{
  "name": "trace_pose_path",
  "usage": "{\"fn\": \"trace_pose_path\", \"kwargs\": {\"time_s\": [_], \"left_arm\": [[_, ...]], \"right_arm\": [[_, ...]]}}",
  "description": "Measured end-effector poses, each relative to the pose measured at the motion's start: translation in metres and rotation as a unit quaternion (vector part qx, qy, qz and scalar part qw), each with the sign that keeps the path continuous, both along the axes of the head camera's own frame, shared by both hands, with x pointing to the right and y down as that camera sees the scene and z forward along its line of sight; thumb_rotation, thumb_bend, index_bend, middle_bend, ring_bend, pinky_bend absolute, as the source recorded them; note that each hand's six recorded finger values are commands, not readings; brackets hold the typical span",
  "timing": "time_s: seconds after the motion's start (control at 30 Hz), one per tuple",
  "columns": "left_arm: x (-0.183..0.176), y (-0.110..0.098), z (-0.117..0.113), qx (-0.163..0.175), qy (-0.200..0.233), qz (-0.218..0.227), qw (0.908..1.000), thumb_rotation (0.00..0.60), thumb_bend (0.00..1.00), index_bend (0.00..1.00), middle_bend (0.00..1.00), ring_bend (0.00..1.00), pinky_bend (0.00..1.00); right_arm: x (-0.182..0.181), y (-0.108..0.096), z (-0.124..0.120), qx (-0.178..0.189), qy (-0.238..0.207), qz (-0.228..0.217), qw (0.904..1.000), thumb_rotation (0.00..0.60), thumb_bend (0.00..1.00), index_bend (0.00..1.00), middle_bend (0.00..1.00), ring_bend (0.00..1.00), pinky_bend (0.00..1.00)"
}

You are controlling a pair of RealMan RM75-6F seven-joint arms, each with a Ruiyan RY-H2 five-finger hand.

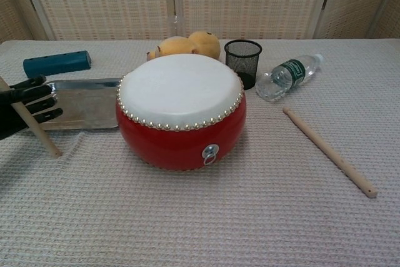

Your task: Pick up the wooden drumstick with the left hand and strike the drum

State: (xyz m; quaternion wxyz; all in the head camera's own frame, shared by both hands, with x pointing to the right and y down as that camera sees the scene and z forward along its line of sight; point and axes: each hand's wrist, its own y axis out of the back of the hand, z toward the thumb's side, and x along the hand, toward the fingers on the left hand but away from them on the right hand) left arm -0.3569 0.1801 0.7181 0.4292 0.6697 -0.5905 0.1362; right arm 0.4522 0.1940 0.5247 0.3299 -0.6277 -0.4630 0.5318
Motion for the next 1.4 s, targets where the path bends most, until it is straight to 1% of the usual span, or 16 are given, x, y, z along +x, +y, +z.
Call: {"fn": "trace_pose_path", "kwargs": {"time_s": [0.17, 0.2, 0.23, 0.3, 0.4, 0.53, 0.6, 0.63, 0.67, 0.7, 0.77, 0.93, 1.13, 1.27, 1.33, 1.4], "left_arm": [[0.0011, -0.0014, -0.0017, -0.002, 0.004, 0.004, 1.0, 0.599, 0.12, 0.61, 0.71, 0.55, 0.48], [0.0013, -0.0015, -0.0019, -0.003, 0.006, 0.003, 1.0, 0.58, 0.12, 0.61, 0.7, 0.55, 0.47], [0.0014, -0.0016, -0.0021, -0.005, 0.009, 0.001, 0.9999, 0.54, 0.12, 0.6, 0.69, 0.54, 0.47], [0.0015, -0.0018, -0.0024, -0.009, 0.016, -0.003, 0.9998, 0.421, 0.13, 0.59, 0.67, 0.52, 0.46], [0.0002, -0.002, -0.0015, -0.013, 0.018, -0.006, 0.9997, 0.333, 0.12, 0.59, 0.65, 0.51, 0.46], [-0.0003, -0.0017, -0.0007, -0.011, 0.011, 0.002, 0.9999, 0.319, 0.12, 0.59, 0.66, 0.51, 0.46], [0.0001, -0.0013, -0.0004, -0.01, 0.008, 0.008, 0.9999, 0.331, 0.13, 0.6, 0.67, 0.52, 0.46], [0.0001, -0.0012, -0.0001, -0.009, 0.006, 0.011, 0.9999, 0.358, 0.13, 0.6, 0.68, 0.53, 0.46], [0.0001, -0.0012, 0.0005, -0.007, 0.002, 0.015, 0.9999, 0.415, 0.13, 0.62, 0.7, 0.54, 0.48], [0.0003, -0.0012, 0.0011, -0.006, -0.001, 0.018, 0.9998, 0.454, 0.13, 0.63, 0.72, 0.56, 0.49], [0.0005, -0.0016, 0.0025, -0.005, -0.007, 0.02, 0.9998, 0.496, 0.13, 0.66, 0.75, 0.59, 0.52], [0.0008, -0.0042, 0.0049, -0.004, -0.014, 0.014, 0.9998, 0.5, 0.13, 0.73, 0.84, 0.68, 0.61], [0.0028, -0.008, 0.006, -0.005, -0.018, 0.007, 0.9998, 0.494, 0.13, 0.78, 0.88, 0.72, 0.64], [0.0026, -0.0099, 0.0061, -0.003, -0.024, 0.009, 0.9997, 0.492, 0.13, 0.82, 0.93, 0.78, 0.69], [0.0023, -0.01, 0.0064, -0.003, -0.029, 0.012, 0.9995, 0.516, 0.13, 0.84, 0.95, 0.8, 0.73], [0.002, -0.01, 0.0071, -0.001, -0.036, 0.017, 0.9992, 0.576, 0.13, 0.86, 0.96, 0.81, 0.75]], "right_arm": [[-0.0014, -0.0005, 0.0005, 0.0, -0.001, -0.002, 1.0, 0.6, 0.02, 0.07, 0.14, 0.02, 0.12], [-0.0016, -0.0006, 0.0005, -0.001, -0.001, -0.003, 1.0, 0.6, 0.02, 0.07, 0.14, 0.02, 0.12], [-0.0017, -0.0007, 0.0005, 0.0, -0.001, -0.003, 1.0, 0.6, 0.02, 0.07, 0.14, 0.02, 0.12], [-0.0016, -0.0008, 0.0003, 0.0, -0.001, -0.003, 1.0, 0.6, 0.02, 0.07, 0.14, 0.02, 0.12], [-0.0019, -0.0013, -0.0003, 0.001, -0.001, -0.003, 1.0, 0.6, 0.02, 0.07, 0.14, 0.02, 0.12], [-0.0026, -0.0019, -0.0005, 0.002, -0.002, -0.004, 1.0, 0.6, 0.02, 0.07, 0.14, 0.02, 0.12], [-0.0032, -0.0022, -0.0007, 0.002, -0.003, -0.005, 1.0, 0.6, 0.02, 0.07, 0.14, 0.02, 0.12], [-0.0033, -0.0023, -0.0008, 0.002, -0.003, -0.005, 1.0, 0.6, 0.02, 0.07, 0.14, 0.02, 0.12], [-0.0033, -0.0024, -0.001, 0.003, -0.003, -0.005, 1.0, 0.6, 0.02, 0.07, 0.14, 0.02, 0.12], [-0.0034, -0.0024, -0.0012, 0.003, -0.003, -0.005, 1.0, 0.6, 0.02, 0.07, 0.14, 0.02, 0.12], [-0.0034, -0.0026, -0.0013, 0.003, -0.003, -0.005, 1.0, 0.6, 0.02, 0.07, 0.14, 0.02, 0.12], [-0.0035, -0.0031, -0.0022, 0.004, -0.002, -0.004, 1.0, 0.6, 0.02, 0.07, 0.14, 0.02, 0.12], [-0.0044, -0.0038, -0.0026, 0.005, -0.003, -0.006, 1.0, 0.6, 0.02, 0.07, 0.14, 0.02, 0.12], [-0.0054, -0.0042, -0.0033, 0.007, -0.004, -0.008, 0.9999, 0.6, 0.02, 0.07, 0.14, 0.02, 0.12], [-0.0054, -0.0043, -0.0037, 0.008, -0.004, -0.008, 0.9999, 0.6, 0.02, 0.07, 0.14, 0.02, 0.12], [-0.0055, -0.0044, -0.0043, 0.009, -0.004, -0.008, 0.9999, 0.6, 0.02, 0.07, 0.14, 0.02, 0.12]]}}
